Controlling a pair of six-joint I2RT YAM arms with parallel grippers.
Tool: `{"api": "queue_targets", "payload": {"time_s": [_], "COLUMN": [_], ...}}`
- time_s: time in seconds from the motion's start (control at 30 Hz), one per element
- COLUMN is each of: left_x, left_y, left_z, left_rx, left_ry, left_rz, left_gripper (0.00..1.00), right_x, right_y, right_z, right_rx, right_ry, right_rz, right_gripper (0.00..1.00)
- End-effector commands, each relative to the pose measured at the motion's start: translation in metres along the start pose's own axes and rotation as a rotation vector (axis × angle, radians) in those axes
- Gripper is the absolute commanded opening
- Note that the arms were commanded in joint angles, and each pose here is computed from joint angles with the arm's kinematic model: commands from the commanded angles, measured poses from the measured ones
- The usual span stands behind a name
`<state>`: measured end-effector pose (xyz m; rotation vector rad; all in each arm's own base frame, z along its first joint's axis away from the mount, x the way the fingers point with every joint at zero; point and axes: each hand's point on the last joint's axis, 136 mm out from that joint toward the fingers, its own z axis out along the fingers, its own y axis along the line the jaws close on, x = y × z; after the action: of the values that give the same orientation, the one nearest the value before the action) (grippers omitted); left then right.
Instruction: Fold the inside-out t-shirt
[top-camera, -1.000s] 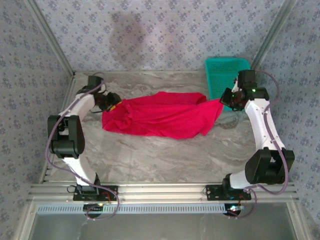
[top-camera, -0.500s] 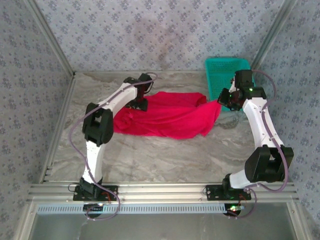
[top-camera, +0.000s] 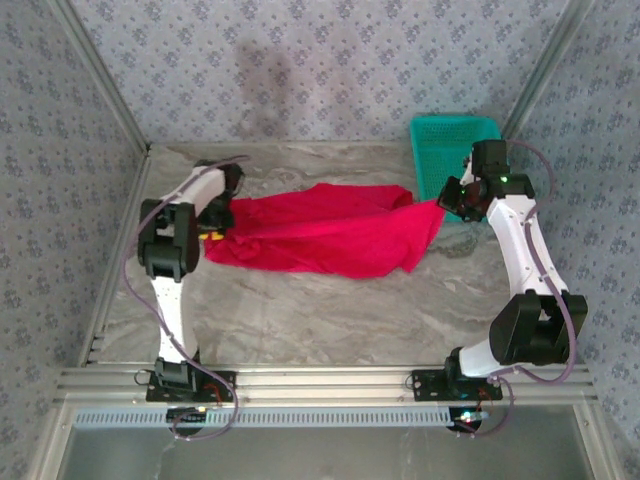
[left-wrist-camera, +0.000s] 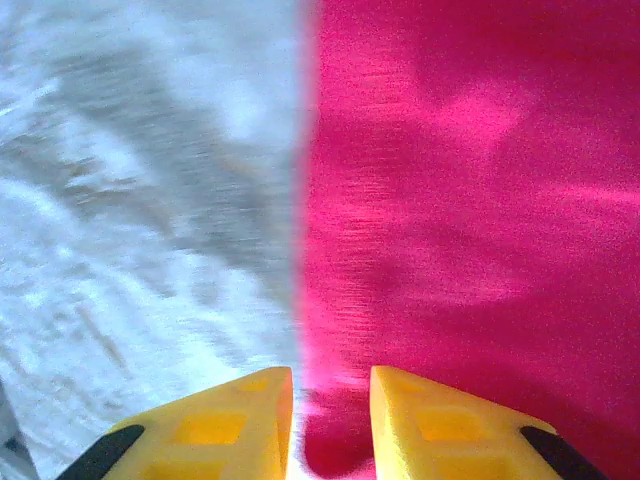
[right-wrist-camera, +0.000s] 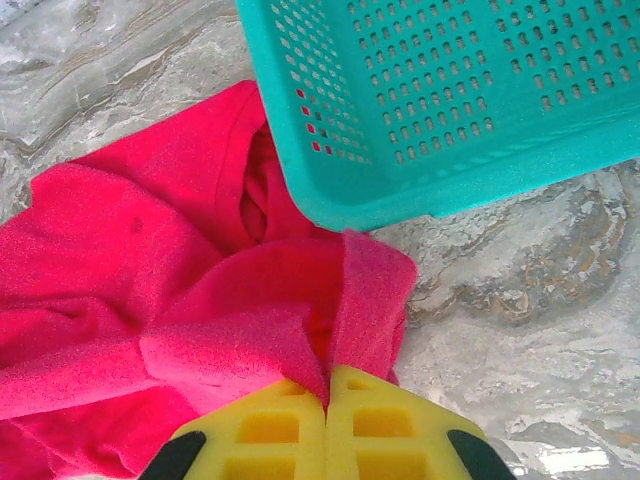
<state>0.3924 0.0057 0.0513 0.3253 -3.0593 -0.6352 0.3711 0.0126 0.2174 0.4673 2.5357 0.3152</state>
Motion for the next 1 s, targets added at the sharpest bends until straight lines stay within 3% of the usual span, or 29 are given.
{"api": "queue_targets", "payload": {"time_s": [0.0, 0.13, 0.23, 0.33, 0.43, 0.57, 0.63, 0.97], "left_x": [-0.008, -0.013, -0.016, -0.007, -0.006, -0.01, -0.013, -0.021], "left_y": [0.033, 0.019, -0.021, -0.073, -0.088, -0.092, -0.09, -0.097], "left_z": [-0.039, -0.059, -0.081, -0.1, -0.09, -0.064, -0.056, -0.035], "left_rx": [0.049, 0.112, 0.225, 0.381, 0.412, 0.459, 0.457, 0.519], "left_ry": [-0.087, -0.155, -0.261, -0.335, -0.32, -0.248, -0.238, -0.234], "left_rz": [-0.112, -0.094, 0.023, 0.189, 0.21, 0.183, 0.165, 0.128], "left_gripper": [0.26, 0.22, 0.22, 0.31, 0.34, 0.16, 0.14, 0.36], "right_x": [0.0, -0.005, -0.006, -0.006, -0.005, -0.004, -0.003, -0.003], "right_y": [-0.006, -0.003, 0.001, 0.004, 0.006, 0.009, 0.01, 0.015], "right_z": [-0.01, -0.011, -0.012, -0.011, -0.011, -0.012, -0.013, -0.013], "right_rx": [0.017, 0.005, -0.011, -0.02, -0.028, -0.04, -0.044, -0.076], "right_ry": [-0.012, -0.031, -0.038, -0.035, -0.034, -0.029, -0.024, -0.017], "right_rz": [-0.002, 0.001, -0.005, -0.009, -0.01, -0.015, -0.014, -0.012], "right_gripper": [0.0, 0.0, 0.0, 0.0, 0.0, 0.0, 0.0, 0.0]}}
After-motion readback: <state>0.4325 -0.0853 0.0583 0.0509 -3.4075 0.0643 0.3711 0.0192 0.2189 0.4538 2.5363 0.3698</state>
